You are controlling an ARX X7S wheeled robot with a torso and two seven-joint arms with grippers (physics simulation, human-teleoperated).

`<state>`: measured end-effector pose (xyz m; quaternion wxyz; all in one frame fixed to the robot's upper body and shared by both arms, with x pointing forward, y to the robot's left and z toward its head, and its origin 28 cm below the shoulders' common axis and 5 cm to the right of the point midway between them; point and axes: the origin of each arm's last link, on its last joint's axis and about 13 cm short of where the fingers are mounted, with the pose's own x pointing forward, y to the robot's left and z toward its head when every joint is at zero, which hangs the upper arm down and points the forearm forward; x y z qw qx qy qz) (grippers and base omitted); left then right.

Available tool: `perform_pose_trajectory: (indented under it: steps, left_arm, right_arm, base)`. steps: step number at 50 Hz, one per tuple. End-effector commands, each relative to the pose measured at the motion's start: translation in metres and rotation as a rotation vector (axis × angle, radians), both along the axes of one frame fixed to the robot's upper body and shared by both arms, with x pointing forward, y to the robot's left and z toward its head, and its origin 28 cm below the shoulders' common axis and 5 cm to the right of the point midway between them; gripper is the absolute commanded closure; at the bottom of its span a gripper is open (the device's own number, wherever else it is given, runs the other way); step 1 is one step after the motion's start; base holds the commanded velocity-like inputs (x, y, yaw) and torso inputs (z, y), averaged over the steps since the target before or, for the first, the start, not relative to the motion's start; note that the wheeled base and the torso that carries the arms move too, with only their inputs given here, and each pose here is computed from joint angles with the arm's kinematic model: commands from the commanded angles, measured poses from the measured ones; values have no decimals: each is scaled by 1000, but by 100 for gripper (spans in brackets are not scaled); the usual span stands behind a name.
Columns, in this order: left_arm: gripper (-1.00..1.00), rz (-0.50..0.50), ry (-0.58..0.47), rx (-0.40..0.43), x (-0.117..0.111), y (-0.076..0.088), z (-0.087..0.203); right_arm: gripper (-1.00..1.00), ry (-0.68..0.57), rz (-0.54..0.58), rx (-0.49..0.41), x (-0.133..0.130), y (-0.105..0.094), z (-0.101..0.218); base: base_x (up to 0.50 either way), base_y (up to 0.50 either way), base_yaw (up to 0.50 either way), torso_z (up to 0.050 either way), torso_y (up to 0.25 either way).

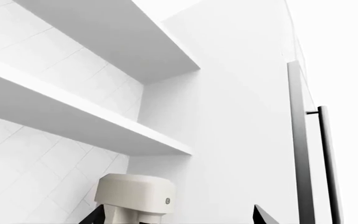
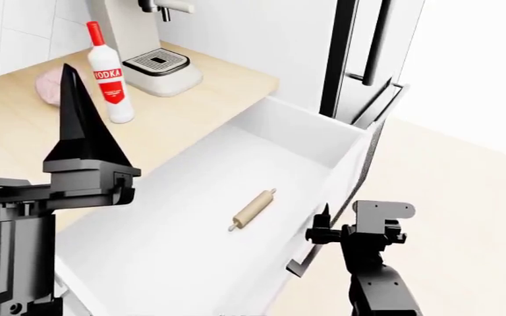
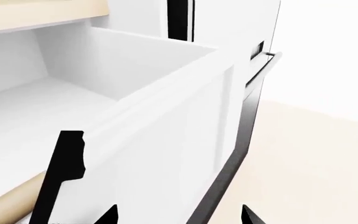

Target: Close the right drawer.

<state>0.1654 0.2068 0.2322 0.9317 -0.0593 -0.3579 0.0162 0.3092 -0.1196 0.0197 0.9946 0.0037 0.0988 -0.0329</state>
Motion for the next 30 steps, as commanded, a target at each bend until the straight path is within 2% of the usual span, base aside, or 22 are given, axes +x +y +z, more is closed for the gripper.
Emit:
perform_pose_trajectory:
  steps: [1,30]
  left_arm:
    - [-100,1,4,-1,0,0,-2]
    - [-100,2,3,-6,0,1,-2]
  right_arm:
    - [-100,4,123,58,10,27,-1]
    - [-100,12,215,36,25,47,3]
  base:
    - [0,0,0,0,0]
    - [0,0,0,0,0]
